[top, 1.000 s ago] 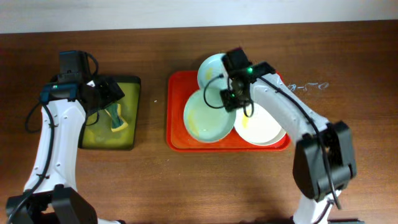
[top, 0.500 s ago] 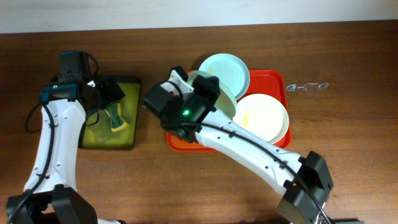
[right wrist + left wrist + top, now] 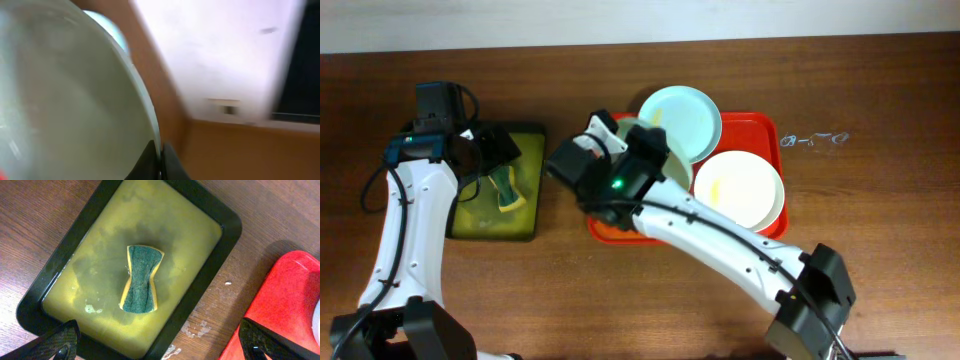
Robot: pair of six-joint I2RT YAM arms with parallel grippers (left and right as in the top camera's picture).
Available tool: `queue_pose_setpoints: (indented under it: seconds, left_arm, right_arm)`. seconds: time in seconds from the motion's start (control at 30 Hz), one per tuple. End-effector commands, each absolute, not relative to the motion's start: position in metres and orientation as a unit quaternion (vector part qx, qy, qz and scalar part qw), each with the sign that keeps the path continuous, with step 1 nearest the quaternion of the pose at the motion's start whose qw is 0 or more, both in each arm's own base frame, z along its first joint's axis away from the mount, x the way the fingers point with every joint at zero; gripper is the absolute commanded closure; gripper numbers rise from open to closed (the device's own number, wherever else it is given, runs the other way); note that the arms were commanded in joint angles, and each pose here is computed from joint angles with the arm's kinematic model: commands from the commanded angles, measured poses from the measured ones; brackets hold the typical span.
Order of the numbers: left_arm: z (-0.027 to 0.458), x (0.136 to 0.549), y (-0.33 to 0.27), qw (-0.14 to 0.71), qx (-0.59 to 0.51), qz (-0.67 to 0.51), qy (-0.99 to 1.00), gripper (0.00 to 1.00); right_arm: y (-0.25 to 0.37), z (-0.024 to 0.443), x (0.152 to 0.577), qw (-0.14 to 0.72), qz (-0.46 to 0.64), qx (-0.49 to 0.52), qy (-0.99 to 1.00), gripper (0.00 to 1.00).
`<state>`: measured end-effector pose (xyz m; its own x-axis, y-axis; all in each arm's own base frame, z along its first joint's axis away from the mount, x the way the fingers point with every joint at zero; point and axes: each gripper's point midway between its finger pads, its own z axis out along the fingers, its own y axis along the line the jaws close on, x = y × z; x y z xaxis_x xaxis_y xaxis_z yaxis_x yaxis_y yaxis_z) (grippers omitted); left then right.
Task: Clean dirty plates on tray and stack at the side
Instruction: 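Lift the cleaned green plate with the right gripper and place it right of the tray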
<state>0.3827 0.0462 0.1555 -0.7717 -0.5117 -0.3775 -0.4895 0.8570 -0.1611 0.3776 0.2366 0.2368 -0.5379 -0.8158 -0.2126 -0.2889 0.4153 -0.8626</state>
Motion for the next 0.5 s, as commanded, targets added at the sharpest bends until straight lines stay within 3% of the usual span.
queue_pose_setpoints:
  seconds: [0.0, 0.07, 0.1, 0.17, 0.23, 0.47]
  left_arm:
    - [0.159, 0.385, 0.046, 0.212, -0.265, -0.031, 0.94, 0.01]
    - [0.159, 0.385, 0.046, 0.212, -0.265, -0.031, 0.94, 0.01]
    - [0.159, 0.385, 0.046, 0.212, -0.265, -0.031, 0.94, 0.01]
    - [0.159, 0.385, 0.046, 0.212, -0.265, -0.031, 0.94, 0.01]
    - [0.159, 0.385, 0.046, 0.212, -0.265, -0.031, 0.94, 0.0]
    - [0.159, 0.385, 0.046, 0.212, -0.265, -0.031, 0.94, 0.01]
  right_arm:
    - [0.207, 0.223, 0.387, 0.28, -0.37, -0.342, 0.817, 0.96]
    - [0.166, 0.274, 0.396, 0.346, -0.472, -0.212, 0.782, 0.96]
    - [0.159, 0.28, 0.402, 0.359, -0.471, -0.187, 0.784, 0.96]
    - [0.175, 0.234, 0.406, 0.319, -0.348, -0.221, 0.853, 0.96]
    - [0.196, 0.171, 0.399, 0.223, -0.17, -0.286, 0.916, 0.96]
    - [0.053, 0.153, 0.444, 0.175, 0.006, -0.03, 0.984, 0.96]
